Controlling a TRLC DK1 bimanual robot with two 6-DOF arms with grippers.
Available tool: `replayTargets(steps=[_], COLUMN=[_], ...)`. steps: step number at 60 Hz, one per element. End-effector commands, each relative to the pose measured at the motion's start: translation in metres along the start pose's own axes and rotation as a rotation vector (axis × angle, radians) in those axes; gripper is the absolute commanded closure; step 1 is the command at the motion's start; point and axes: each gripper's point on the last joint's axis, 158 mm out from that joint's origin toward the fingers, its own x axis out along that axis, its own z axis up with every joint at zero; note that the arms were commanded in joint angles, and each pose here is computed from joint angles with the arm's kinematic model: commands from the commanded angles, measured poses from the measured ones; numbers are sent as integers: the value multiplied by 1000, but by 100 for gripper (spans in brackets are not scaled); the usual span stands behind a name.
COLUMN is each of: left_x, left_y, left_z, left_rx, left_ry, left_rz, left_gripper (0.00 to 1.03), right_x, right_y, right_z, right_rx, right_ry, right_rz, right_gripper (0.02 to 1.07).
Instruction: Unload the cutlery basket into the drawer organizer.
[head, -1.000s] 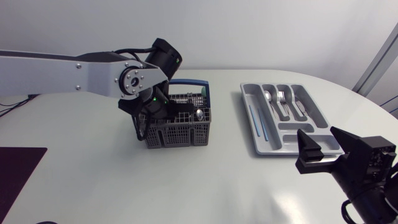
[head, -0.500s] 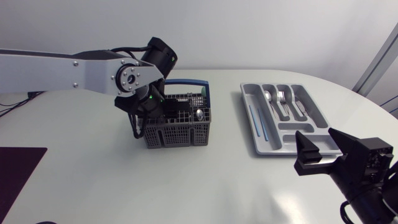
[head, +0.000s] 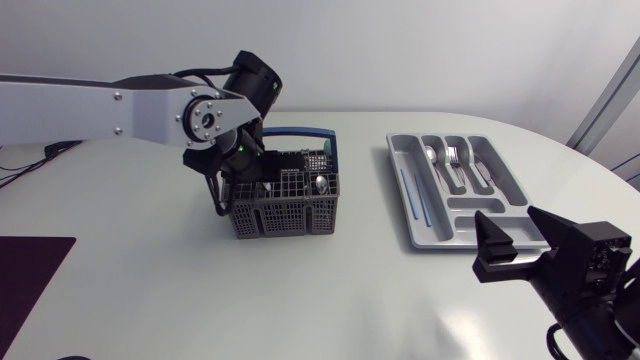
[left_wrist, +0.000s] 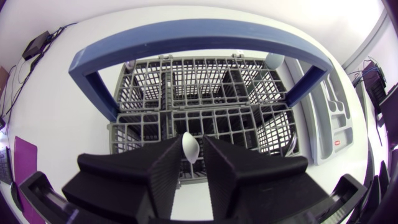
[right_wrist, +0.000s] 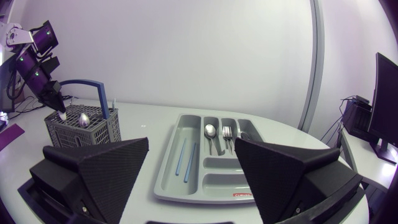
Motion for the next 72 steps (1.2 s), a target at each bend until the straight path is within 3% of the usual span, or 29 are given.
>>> replayTargets(steps=[1,24,50,72], left_x=[7,8,-55,-89], left_y=[2,0,6,16], left_z=[3,-8,16,20], left_rx=[-31,-18,-52,-76], left_ry=[1,38,-66,-129], left_rz=[10,8,-69,-107], left_gripper=[97,100,100,100], right_x=[0,0,0,-2], right_y=[2,2,3,3], right_z=[-11,-11,-9,-3], right_rx=[-25,-24,-22,-26], right_ry=[13,10,3,-9], right_rz=[7,6,9,7], right_gripper=[7,7,7,7])
